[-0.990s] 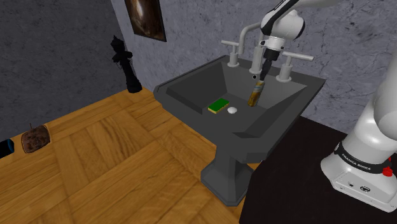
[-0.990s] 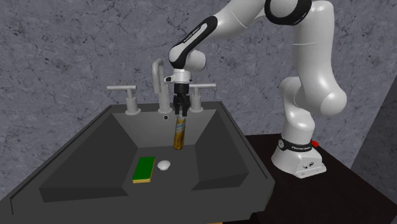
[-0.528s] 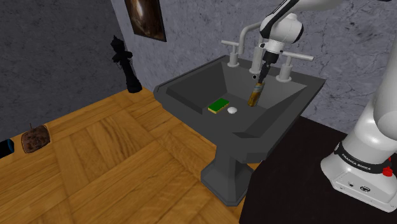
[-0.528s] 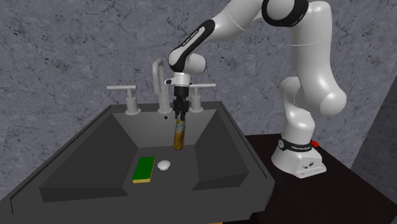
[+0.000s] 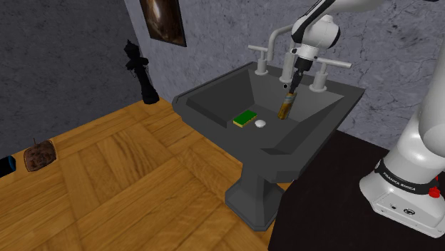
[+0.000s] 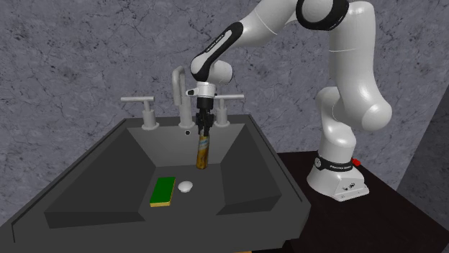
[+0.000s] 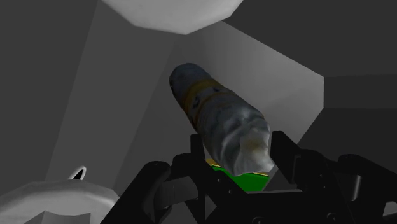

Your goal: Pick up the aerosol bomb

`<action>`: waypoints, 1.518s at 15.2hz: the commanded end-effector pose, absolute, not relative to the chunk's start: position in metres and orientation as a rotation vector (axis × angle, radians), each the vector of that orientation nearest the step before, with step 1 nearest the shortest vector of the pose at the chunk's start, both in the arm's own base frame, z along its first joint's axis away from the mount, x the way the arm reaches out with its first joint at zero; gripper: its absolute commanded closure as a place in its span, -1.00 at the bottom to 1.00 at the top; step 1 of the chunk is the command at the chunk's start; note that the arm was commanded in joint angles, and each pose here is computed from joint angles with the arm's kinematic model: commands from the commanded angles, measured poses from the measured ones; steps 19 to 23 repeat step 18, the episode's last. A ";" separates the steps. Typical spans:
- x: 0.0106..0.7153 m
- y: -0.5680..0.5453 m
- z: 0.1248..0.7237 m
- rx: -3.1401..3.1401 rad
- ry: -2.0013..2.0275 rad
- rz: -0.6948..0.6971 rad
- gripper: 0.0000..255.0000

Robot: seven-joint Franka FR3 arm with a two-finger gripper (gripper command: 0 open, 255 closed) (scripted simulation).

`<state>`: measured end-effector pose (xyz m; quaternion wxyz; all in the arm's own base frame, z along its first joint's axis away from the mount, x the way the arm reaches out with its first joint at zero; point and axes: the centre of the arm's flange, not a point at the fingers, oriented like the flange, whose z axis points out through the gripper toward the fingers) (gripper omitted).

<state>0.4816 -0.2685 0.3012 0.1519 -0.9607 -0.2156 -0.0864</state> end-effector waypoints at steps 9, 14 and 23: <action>0.481 -0.268 0.330 -2.757 -0.608 -0.205 1.00; 0.481 -0.268 0.356 -2.757 -0.608 -0.205 1.00; 0.481 -0.268 0.368 -2.757 -0.608 -0.205 1.00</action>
